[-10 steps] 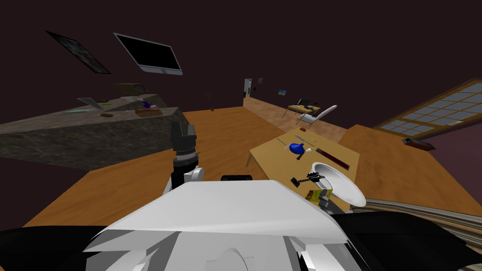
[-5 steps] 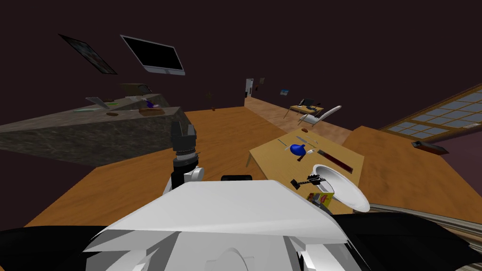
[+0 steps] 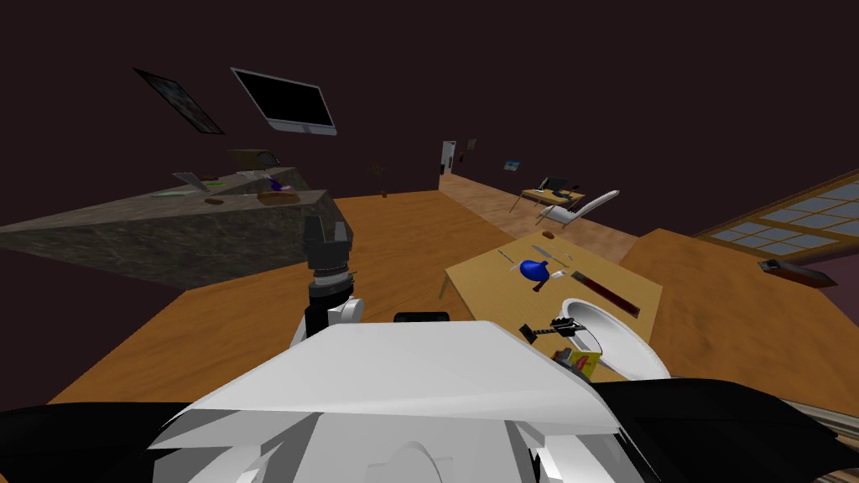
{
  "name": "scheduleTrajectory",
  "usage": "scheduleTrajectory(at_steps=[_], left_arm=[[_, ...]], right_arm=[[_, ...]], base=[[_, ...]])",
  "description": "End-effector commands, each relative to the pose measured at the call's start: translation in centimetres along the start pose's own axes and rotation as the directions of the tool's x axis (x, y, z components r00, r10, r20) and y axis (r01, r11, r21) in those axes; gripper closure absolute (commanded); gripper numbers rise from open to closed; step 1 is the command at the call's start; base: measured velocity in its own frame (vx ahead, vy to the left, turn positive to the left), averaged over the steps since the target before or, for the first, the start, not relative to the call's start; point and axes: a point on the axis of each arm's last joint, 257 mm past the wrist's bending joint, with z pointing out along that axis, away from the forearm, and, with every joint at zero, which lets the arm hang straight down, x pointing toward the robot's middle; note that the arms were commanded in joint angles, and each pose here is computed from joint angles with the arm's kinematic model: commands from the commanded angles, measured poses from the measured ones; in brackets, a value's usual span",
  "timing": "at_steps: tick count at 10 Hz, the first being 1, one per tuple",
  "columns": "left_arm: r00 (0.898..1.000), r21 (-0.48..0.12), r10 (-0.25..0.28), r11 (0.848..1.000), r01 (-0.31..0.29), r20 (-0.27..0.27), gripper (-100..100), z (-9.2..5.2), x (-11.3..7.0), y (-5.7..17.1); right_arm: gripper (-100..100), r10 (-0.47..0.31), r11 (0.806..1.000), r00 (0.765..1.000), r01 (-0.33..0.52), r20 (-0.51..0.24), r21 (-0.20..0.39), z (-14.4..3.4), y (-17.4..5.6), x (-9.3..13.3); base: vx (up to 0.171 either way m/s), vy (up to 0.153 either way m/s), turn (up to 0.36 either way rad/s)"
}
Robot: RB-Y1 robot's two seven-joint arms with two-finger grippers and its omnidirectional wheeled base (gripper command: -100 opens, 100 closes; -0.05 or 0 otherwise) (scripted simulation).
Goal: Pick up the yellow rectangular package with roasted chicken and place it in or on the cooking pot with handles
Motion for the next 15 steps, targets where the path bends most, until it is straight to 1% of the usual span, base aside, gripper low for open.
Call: scheduleTrajectory(at_steps=[1, 2, 6, 7, 8, 9, 10, 11, 15], left_arm=[[1.000, 0.000, 0.000, 1.000, 0.000, 0.000, 0, 0.0, 0.0, 0.0], [1.000, 0.000, 0.000, 1.000, 0.000, 0.000, 0, 0.0, 0.0, 0.0], [1.000, 0.000, 0.000, 1.000, 0.000, 0.000, 0, 0.0, 0.0, 0.0], [1.000, 0.000, 0.000, 1.000, 0.000, 0.000, 0, 0.0, 0.0, 0.0], [1.000, 0.000, 0.000, 1.000, 0.000, 0.000, 0, 0.0, 0.0, 0.0], [1.000, 0.000, 0.000, 1.000, 0.000, 0.000, 0, 0.0, 0.0, 0.0], [1.000, 0.000, 0.000, 1.000, 0.000, 0.000, 0, 0.0, 0.0, 0.0], [1.000, 0.000, 0.000, 1.000, 0.000, 0.000, 0, 0.0, 0.0, 0.0], [1.000, 0.000, 0.000, 1.000, 0.000, 0.000, 0, 0.0, 0.0, 0.0]], right_arm=[[-100, 0.000, 1.000, 1.000, 0.000, 0.000, 0.000, 0.0, 0.0, 0.0], [100, 0.000, 1.000, 1.000, 0.000, -0.001, 0.001, 0.1, -0.1, 0.0], [100, 0.001, 1.000, 1.000, -0.001, -0.001, 0.004, 0.1, -0.2, 0.0], [0, 0.001, 1.000, 1.000, -0.001, -0.001, 0.004, 0.1, -0.1, 0.0], [100, 0.005, 1.000, 1.000, -0.004, 0.001, -0.021, -0.9, 1.2, 0.4], [100, 0.003, 1.000, 1.000, -0.003, 0.004, -0.012, -0.2, 0.5, 0.0], [0, 0.003, 1.000, 1.000, -0.003, 0.006, -0.015, -0.3, 0.6, 0.0], [100, -0.014, 1.000, 1.000, 0.014, 0.019, -0.016, 0.8, -0.3, -1.0], [100, -0.072, 0.997, 0.996, 0.072, 0.044, -0.006, 4.3, -3.9, -4.3]], base=[[0.009, -0.021, 0.021], [0.000, 0.000, 0.000], [0.000, -0.001, -0.004], [0.000, 0.000, 0.000], [-0.012, 0.014, -0.181], [-0.008, 0.016, -0.051], [0.000, 0.000, 0.000], [-0.005, 0.035, 0.032], [0.015, 0.063, 0.041]])
